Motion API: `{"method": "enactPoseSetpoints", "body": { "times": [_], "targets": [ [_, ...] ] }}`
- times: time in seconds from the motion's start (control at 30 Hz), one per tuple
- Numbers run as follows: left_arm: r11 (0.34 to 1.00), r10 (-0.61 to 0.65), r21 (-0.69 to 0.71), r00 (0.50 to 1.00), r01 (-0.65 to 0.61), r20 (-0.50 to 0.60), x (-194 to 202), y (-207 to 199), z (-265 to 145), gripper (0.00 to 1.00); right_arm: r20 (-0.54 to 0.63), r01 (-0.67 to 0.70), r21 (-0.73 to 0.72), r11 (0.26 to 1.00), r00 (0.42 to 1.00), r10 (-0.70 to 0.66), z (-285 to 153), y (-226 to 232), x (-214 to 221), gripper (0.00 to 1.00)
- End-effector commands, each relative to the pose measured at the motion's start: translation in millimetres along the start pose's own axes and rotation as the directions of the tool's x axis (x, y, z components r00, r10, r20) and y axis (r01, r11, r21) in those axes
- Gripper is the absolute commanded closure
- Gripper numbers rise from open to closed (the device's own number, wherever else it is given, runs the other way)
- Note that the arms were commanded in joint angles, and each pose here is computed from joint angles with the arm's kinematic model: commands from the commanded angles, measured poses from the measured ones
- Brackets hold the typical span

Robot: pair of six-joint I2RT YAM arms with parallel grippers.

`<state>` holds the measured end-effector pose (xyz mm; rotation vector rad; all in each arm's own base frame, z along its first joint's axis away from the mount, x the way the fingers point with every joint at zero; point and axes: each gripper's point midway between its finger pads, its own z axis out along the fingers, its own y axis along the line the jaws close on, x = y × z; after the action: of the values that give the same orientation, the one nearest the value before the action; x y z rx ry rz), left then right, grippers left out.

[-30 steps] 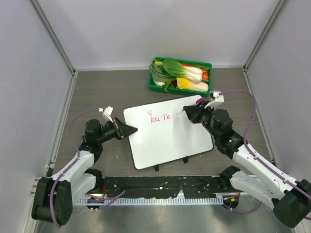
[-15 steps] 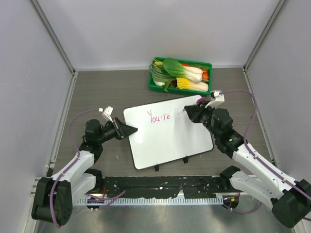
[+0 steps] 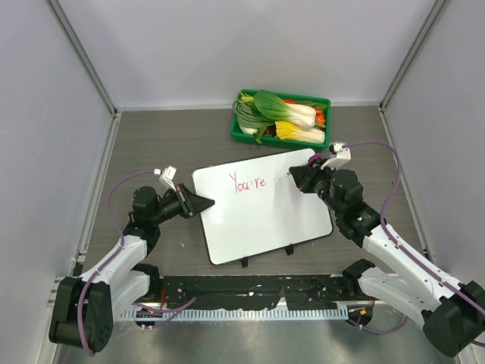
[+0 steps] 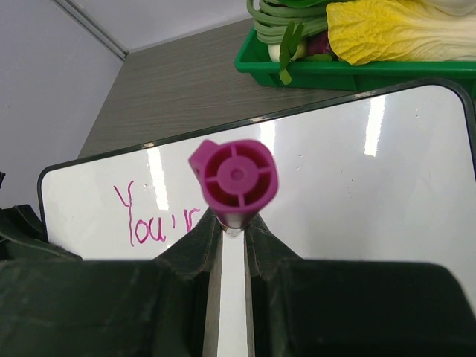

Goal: Write a sentence on the whiteboard

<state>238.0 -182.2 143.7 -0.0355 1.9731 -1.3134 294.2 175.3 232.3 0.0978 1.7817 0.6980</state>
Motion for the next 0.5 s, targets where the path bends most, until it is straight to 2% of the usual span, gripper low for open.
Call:
{"method": "enactPoseSetpoints", "body": {
  "times": [0.0, 0.47],
  "targets": [
    [0.977, 0.123, -0.178, 0.992, -0.119, 0.008, 2.4, 44.6, -2.5, 1.00, 0.037, 0.001, -0.032, 0.999, 0.999, 0.000, -1.0, 8.2, -12.8, 0.99],
    [0.977, 0.120, -0.178, 0.993, -0.118, 0.003, 3.8, 45.4, -2.1, 1.00, 0.038, -0.001, -0.031, 1.000, 0.999, 0.002, -1.5, 7.5, -12.6, 0.99]
  ]
}}
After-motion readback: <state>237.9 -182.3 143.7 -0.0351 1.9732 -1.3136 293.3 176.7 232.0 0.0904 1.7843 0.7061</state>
